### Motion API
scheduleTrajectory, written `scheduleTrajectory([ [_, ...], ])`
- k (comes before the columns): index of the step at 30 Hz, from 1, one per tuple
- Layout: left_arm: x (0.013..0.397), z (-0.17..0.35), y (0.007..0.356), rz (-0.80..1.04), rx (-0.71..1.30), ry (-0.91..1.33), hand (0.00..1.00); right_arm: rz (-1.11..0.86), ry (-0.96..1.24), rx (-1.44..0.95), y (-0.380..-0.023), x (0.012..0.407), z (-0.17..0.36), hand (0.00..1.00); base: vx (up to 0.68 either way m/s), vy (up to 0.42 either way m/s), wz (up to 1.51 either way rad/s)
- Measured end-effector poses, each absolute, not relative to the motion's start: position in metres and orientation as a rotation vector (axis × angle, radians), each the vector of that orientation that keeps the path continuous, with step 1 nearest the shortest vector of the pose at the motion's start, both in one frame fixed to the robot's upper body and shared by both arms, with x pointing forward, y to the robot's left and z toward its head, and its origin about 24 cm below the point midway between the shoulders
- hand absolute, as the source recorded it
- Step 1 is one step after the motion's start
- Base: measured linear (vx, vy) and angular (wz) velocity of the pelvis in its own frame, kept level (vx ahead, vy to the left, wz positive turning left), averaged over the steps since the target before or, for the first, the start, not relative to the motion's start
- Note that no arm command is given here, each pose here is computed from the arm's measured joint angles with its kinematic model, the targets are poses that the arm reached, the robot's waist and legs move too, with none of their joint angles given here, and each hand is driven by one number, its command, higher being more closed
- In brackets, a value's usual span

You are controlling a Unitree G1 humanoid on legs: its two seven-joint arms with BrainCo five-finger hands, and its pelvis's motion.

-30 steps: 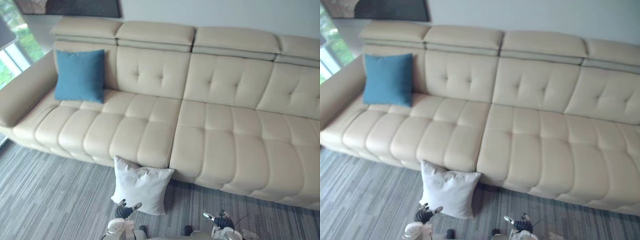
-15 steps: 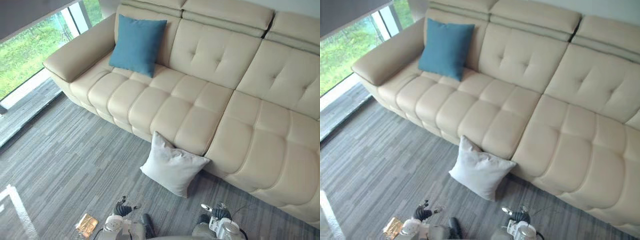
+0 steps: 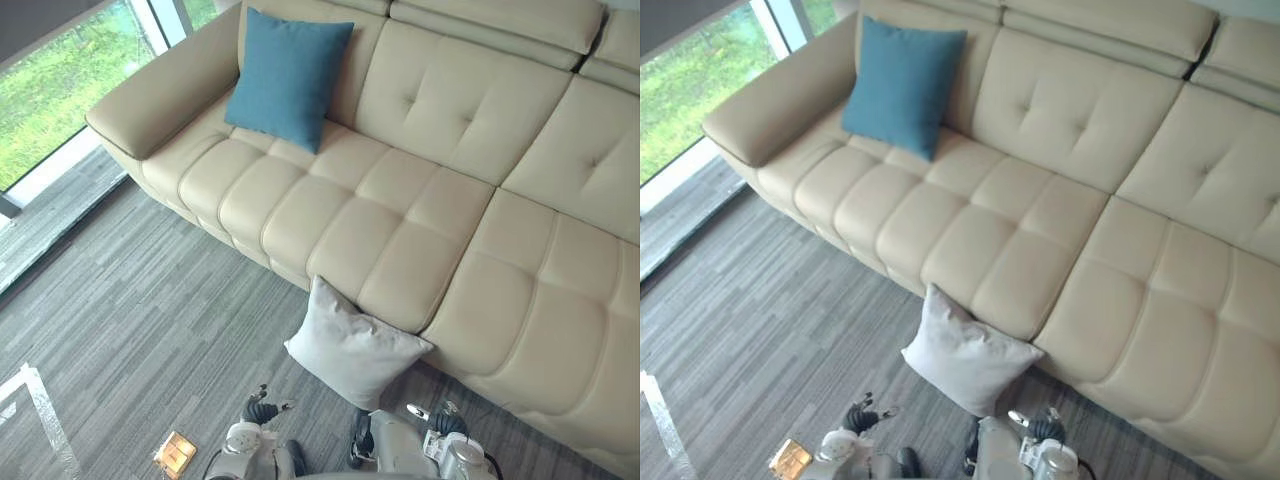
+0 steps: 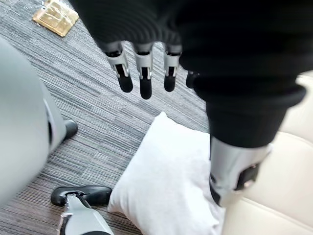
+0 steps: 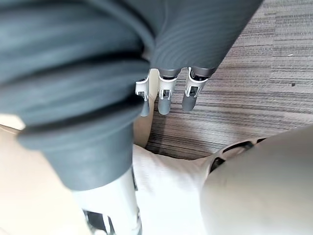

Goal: Pick up cushions and gather them together orderly.

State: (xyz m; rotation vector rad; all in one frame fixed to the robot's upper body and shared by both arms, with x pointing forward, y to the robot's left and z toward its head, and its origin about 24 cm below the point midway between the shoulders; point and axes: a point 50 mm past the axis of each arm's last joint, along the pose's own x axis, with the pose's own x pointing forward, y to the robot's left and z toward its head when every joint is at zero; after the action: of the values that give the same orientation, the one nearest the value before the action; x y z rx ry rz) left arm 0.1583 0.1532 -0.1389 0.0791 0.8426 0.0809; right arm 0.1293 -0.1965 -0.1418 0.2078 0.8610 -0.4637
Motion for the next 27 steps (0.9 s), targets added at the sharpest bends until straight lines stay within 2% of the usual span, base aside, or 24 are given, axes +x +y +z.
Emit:
scheduleTrajectory([
  [5,0.163,-0.135,0.151,0.105,0.045,0.812,0.00,-0.457,0.812,0.237,-0.192,0.146,-0.135,0.00,0.16,0.098,-0.60],
  [14,0.162,-0.137,0.153,0.126,0.034,0.827,0.00,-0.421,0.840,0.259,-0.171,0.145,-0.138,0.00,0.06,0.266,-0.72],
  [27,0.147,-0.144,0.154,0.136,0.041,0.882,0.00,-0.413,0.863,0.220,-0.180,0.139,-0.141,0.00,-0.04,0.025,-0.47],
])
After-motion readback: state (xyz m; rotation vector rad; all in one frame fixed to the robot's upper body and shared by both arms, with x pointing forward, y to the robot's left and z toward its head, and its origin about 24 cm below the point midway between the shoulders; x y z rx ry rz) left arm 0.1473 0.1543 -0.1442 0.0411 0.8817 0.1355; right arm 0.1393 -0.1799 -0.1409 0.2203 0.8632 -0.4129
